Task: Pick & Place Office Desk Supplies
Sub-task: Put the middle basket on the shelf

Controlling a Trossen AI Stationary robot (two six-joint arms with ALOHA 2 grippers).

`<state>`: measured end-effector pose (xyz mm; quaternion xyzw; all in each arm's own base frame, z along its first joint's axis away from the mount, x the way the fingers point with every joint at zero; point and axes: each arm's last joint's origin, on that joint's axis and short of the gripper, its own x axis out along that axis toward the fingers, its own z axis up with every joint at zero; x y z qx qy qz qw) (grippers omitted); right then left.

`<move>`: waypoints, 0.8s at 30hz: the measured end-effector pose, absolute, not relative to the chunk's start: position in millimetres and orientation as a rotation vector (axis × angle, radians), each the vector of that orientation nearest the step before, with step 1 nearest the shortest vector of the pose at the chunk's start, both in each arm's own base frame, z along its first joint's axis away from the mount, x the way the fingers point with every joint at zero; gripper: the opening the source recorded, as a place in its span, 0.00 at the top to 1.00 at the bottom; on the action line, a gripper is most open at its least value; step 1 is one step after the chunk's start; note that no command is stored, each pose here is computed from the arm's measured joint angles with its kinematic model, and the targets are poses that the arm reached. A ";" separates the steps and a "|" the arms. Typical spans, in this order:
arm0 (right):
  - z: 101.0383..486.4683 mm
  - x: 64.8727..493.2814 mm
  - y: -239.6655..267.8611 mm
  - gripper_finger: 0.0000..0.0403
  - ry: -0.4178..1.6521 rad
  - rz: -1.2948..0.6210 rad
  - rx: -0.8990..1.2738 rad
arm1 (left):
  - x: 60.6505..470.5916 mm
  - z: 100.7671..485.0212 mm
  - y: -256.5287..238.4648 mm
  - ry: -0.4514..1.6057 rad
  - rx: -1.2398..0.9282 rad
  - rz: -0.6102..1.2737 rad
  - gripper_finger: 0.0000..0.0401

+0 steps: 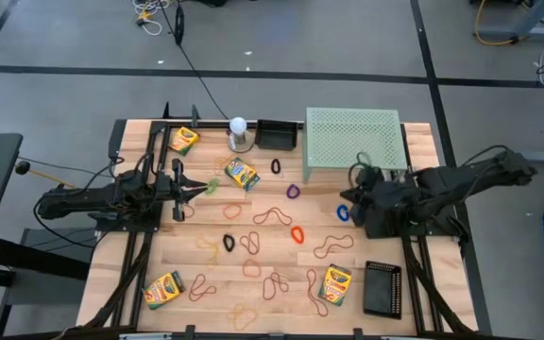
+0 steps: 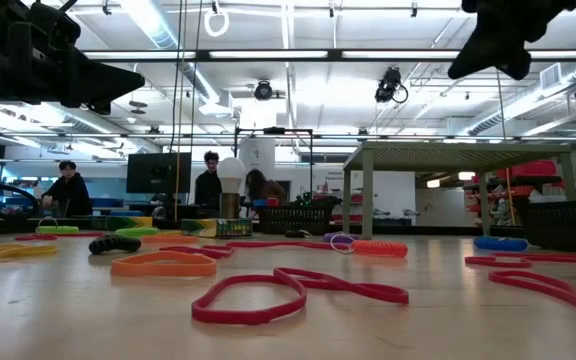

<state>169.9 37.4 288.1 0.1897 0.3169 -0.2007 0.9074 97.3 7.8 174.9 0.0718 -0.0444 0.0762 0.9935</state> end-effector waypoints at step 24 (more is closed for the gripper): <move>252.9 173.4 91.7 0.92 1.325 -0.422 0.307 | 97.4 174.9 7.8 -0.088 0.144 0.153 0.86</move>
